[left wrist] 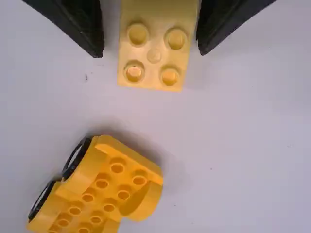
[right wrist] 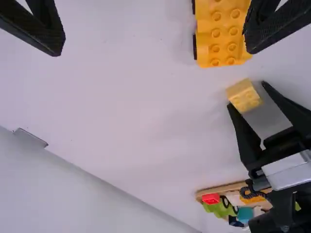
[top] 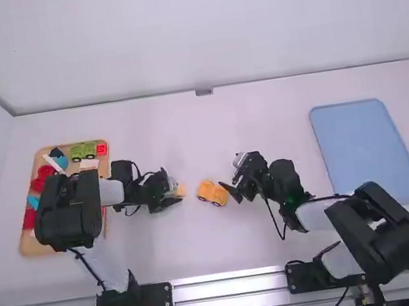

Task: Assemble lego blocks to make yellow taxi

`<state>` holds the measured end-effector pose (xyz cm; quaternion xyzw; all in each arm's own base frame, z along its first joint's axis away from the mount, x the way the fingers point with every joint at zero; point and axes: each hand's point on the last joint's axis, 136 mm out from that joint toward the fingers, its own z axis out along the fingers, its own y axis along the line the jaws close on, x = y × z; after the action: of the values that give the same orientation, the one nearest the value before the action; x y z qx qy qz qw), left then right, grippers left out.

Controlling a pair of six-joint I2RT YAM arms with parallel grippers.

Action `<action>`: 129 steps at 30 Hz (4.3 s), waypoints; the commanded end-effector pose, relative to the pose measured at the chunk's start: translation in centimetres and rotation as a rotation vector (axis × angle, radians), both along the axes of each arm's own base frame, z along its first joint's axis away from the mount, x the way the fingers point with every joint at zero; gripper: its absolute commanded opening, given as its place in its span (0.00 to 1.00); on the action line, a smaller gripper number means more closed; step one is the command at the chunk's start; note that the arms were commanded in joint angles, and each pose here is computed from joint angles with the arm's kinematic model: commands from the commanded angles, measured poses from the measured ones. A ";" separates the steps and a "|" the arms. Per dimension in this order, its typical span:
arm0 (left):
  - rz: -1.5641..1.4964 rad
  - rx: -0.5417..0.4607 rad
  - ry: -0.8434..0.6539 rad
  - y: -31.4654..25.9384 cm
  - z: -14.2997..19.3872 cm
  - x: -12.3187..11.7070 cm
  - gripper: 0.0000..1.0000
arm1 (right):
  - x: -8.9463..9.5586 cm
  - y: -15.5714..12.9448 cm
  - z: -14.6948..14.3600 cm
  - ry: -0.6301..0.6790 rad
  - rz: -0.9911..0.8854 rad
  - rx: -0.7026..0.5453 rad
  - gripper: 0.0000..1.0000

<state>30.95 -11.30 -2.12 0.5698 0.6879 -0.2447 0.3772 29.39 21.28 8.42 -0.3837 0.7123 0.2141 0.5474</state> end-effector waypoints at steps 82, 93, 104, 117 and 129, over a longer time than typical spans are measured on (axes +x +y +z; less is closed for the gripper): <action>-0.049 0.009 -0.244 -5.8 17.4 8.6 0.10 | -0.5 2.7 -11.4 0.022 0.086 -0.178 0.99; -0.048 -0.039 -0.036 -7.4 14.5 5.3 0.10 | -1.7 1.6 -8.5 -0.007 0.313 0.004 0.98; -0.022 -0.116 0.067 -7.7 10.7 2.3 0.09 | 0.3 0.1 -7.5 0.060 0.592 0.147 0.98; -0.068 -0.138 0.113 -9.5 7.7 -0.2 0.02 | -0.6 0.2 -7.8 0.005 0.609 0.118 0.98; -0.111 -0.079 0.107 -10.4 5.7 -0.7 0.02 | -1.2 0.2 -8.9 0.074 0.596 0.106 0.98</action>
<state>30.56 -21.19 3.16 0.5662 0.6822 -0.3124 0.3411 28.01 21.36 -0.30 -0.5396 0.5754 0.4108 0.4572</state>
